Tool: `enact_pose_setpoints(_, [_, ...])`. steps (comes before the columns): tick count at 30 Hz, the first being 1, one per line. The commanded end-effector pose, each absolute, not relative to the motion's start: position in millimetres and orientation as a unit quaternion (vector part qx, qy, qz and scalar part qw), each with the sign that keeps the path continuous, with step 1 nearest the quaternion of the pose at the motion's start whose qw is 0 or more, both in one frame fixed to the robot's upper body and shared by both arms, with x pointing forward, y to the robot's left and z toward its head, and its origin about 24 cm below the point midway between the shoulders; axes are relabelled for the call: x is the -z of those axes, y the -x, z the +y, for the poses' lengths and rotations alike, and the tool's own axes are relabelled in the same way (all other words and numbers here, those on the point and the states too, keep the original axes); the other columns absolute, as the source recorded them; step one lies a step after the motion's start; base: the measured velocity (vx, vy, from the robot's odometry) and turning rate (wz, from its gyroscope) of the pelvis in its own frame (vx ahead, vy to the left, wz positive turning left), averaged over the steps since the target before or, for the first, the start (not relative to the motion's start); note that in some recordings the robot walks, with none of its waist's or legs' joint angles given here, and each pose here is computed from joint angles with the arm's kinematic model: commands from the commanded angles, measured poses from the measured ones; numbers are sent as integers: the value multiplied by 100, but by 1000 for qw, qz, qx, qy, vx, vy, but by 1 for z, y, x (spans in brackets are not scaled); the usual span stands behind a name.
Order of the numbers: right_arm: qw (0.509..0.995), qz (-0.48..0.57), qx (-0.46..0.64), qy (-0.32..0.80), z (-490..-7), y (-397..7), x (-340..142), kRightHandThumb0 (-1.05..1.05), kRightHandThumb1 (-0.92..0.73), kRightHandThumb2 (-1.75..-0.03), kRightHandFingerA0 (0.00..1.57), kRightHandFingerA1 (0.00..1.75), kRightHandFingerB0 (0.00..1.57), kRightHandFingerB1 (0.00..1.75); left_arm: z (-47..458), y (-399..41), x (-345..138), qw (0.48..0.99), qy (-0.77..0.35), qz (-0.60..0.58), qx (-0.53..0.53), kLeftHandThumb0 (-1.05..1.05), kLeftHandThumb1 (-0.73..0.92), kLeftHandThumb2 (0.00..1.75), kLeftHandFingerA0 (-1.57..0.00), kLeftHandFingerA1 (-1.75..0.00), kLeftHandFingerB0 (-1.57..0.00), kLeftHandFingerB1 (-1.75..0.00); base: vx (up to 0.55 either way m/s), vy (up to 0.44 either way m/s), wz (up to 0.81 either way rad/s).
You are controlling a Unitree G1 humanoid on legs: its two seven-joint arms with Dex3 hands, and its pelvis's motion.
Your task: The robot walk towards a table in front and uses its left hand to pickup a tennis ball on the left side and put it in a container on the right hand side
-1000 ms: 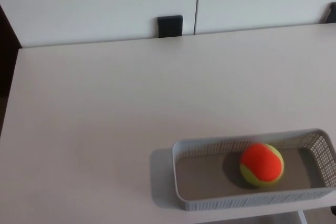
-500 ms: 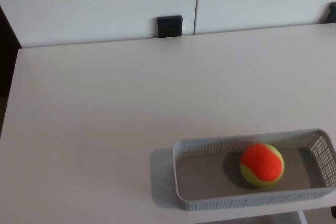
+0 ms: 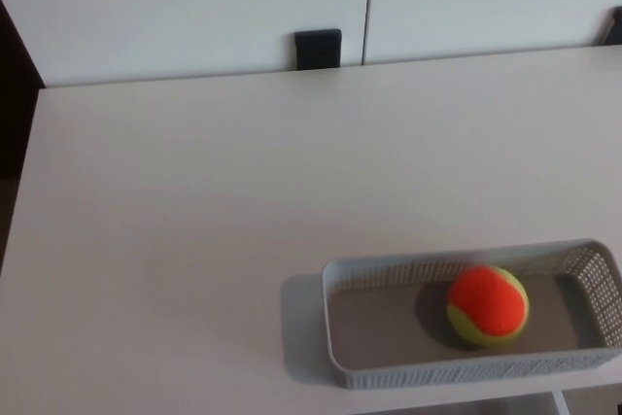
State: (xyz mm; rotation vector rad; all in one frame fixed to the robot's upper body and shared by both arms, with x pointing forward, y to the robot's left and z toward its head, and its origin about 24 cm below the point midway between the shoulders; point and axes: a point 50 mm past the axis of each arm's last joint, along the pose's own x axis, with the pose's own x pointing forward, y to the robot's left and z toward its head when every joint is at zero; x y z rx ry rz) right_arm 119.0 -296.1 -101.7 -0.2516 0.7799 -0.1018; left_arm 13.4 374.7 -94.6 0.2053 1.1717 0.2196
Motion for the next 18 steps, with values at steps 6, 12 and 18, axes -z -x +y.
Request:
enact_pose_setpoints(6, [898, 411, 48, 148, -309, -91, 106, -43, -54, -70, 31, 46, 13, 38, 354, -97, 96, 859, -145, 491, -6, -59, 74, 62, -4, -33, -5, -31, 0, 0, 0])
enact_pose_setpoints(12, [896, 413, 39, 158, -307, -88, 107, -44, -54, -70, 31, 46, 13, 37, 326, -110, 106, 878, -124, 459, -49, -34, 61, 110, -1, -51, 0, -49, 0, 0, 0])
enact_pose_setpoints(18, [903, 403, 40, 143, -306, -91, 105, -43, -54, -69, 32, 47, 12, 37, 308, -99, 118, 857, -246, 451, -45, -59, 77, 63, -18, -37, -16, -32, 0, 0, 0])
